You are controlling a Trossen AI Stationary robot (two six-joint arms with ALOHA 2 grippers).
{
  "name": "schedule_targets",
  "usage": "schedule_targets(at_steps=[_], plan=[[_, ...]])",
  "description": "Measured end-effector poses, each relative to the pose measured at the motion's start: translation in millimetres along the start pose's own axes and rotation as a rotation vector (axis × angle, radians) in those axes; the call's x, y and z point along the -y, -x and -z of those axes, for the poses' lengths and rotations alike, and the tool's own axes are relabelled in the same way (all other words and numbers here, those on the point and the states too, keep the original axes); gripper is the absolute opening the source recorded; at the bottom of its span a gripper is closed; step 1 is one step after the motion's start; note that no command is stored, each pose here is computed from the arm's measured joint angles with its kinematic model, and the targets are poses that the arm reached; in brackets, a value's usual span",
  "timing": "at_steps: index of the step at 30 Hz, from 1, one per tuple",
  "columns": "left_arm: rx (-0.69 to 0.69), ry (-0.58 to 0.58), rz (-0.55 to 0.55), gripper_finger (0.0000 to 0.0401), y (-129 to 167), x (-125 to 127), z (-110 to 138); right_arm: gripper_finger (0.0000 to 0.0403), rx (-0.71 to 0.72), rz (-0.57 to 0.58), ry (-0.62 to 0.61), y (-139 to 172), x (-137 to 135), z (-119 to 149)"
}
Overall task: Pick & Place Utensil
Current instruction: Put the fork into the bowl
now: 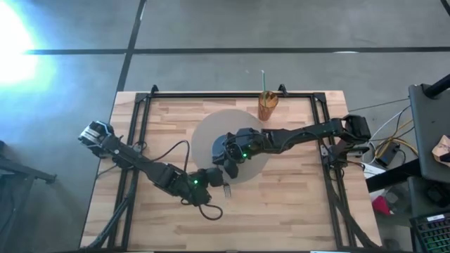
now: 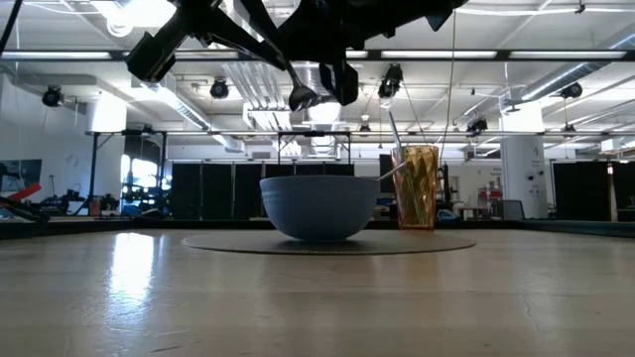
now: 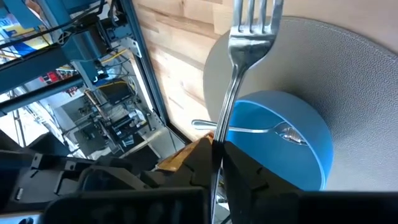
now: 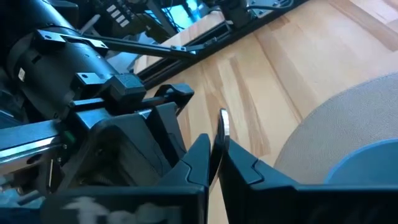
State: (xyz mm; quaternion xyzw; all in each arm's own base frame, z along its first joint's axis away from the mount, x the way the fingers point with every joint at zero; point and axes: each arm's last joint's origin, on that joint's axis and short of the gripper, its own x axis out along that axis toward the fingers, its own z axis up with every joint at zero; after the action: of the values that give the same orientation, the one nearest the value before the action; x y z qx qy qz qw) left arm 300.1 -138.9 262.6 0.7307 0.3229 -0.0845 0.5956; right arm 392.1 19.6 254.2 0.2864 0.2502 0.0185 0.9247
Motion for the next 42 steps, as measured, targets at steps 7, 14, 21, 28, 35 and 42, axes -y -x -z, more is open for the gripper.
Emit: schedule_targets(at_steps=[7,14,21,28,35,42], plan=[[-0.002,0.045,0.002,0.0023,-1,0,1,0.0014,-0.002,0.003,0.021,0,0,0],[0.002,0.235,-0.015,0.0027,1,-2,1,0.0012,-0.038,0.063,0.049,-3,8,7],[-0.003,0.320,-0.008,0.0079,0,-1,1,0.0012,-0.038,0.056,0.054,-1,6,5],[-0.062,0.516,-0.043,0.0157,1,-3,3,0.0012,-0.046,0.062,0.066,5,6,3],[-0.049,0.637,-0.073,0.0188,15,-18,14,0.0012,-0.022,0.060,0.087,21,2,-6],[-0.022,0.776,-0.089,0.0188,44,-27,40,0.0012,0.016,0.159,0.133,49,3,-19]])
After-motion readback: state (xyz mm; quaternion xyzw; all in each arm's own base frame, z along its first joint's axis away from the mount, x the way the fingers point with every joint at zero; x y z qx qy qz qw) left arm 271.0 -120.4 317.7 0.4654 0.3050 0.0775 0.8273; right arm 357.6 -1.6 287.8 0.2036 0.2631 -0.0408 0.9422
